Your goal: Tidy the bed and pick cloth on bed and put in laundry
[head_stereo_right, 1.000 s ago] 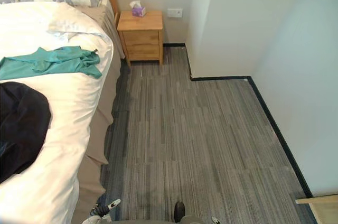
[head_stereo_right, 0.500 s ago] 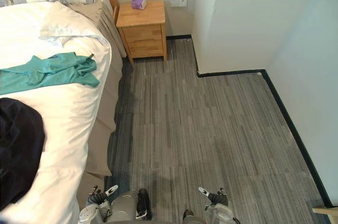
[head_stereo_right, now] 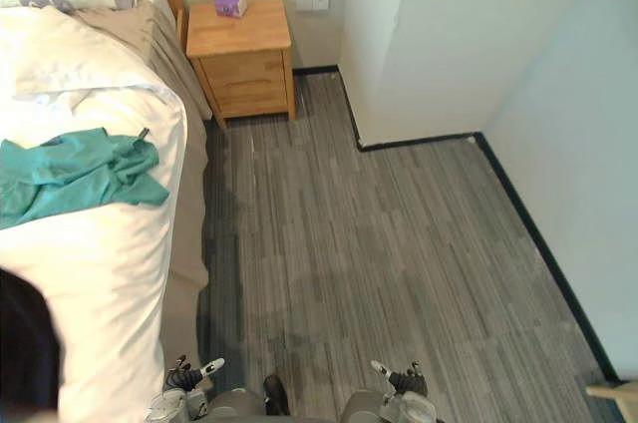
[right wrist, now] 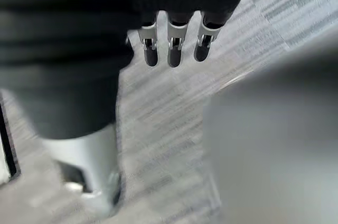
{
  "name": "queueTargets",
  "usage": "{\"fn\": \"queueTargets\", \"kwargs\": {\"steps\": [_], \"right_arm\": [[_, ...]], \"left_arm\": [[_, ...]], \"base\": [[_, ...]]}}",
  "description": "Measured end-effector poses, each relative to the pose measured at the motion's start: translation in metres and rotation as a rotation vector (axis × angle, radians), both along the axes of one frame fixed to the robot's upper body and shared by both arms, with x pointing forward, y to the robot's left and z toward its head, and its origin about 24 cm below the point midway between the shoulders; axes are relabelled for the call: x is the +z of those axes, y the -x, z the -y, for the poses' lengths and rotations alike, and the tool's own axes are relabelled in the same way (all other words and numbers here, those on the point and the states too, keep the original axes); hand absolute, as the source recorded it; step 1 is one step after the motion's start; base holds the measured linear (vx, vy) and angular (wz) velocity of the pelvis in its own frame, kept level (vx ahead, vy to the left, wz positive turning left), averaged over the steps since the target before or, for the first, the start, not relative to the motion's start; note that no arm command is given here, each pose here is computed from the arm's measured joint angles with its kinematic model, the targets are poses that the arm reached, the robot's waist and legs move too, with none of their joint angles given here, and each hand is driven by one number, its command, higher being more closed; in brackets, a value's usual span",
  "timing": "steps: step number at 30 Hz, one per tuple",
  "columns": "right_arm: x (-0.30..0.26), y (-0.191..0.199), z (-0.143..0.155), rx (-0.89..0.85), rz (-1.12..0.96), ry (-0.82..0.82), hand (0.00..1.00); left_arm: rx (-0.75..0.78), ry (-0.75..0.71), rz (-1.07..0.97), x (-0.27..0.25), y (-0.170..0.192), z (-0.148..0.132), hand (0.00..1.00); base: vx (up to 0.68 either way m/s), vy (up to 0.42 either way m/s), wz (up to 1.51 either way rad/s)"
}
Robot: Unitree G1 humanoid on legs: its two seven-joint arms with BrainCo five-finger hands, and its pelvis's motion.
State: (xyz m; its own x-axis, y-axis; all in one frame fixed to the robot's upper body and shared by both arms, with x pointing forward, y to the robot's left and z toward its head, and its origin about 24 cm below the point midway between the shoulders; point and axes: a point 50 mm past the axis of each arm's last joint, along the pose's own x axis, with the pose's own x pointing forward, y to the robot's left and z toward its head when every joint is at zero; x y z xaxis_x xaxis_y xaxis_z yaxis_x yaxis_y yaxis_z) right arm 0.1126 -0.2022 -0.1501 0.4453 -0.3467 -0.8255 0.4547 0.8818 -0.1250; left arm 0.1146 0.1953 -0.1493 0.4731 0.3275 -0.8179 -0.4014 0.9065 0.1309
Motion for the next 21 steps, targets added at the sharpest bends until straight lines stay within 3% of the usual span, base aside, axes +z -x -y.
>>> {"fn": "queueTargets", "kwargs": {"steps": [4,6,9,15,21], "right_arm": [[0.005,-0.015,0.001,0.009,0.044,0.007,0.0],[0.001,-0.009,-0.002,0.006,0.023,-0.007,0.0],[0.006,-0.024,0.006,-0.01,0.049,0.011,0.0],[0.002,-0.017,-0.008,-0.011,0.037,-0.034,0.0],[0.001,-0.004,0.004,-0.013,0.009,-0.002,0.0]], "left_arm": [[0.004,0.019,-0.024,-0.003,0.004,0.005,0.0],[0.017,-0.005,-0.026,-0.003,0.005,-0.005,0.0],[0.045,0.044,-0.011,-0.004,-0.002,0.01,0.0],[0.151,0.052,-0.005,-0.004,0.0,0.006,0.0],[0.251,0.063,-0.01,-0.006,0.014,-0.001,0.0]], "base": [[0.44,-0.252,0.46],[0.5,-0.356,0.66],[0.36,-0.234,0.06],[0.18,-0.143,0.44],[0.21,-0.149,0.23]]}}
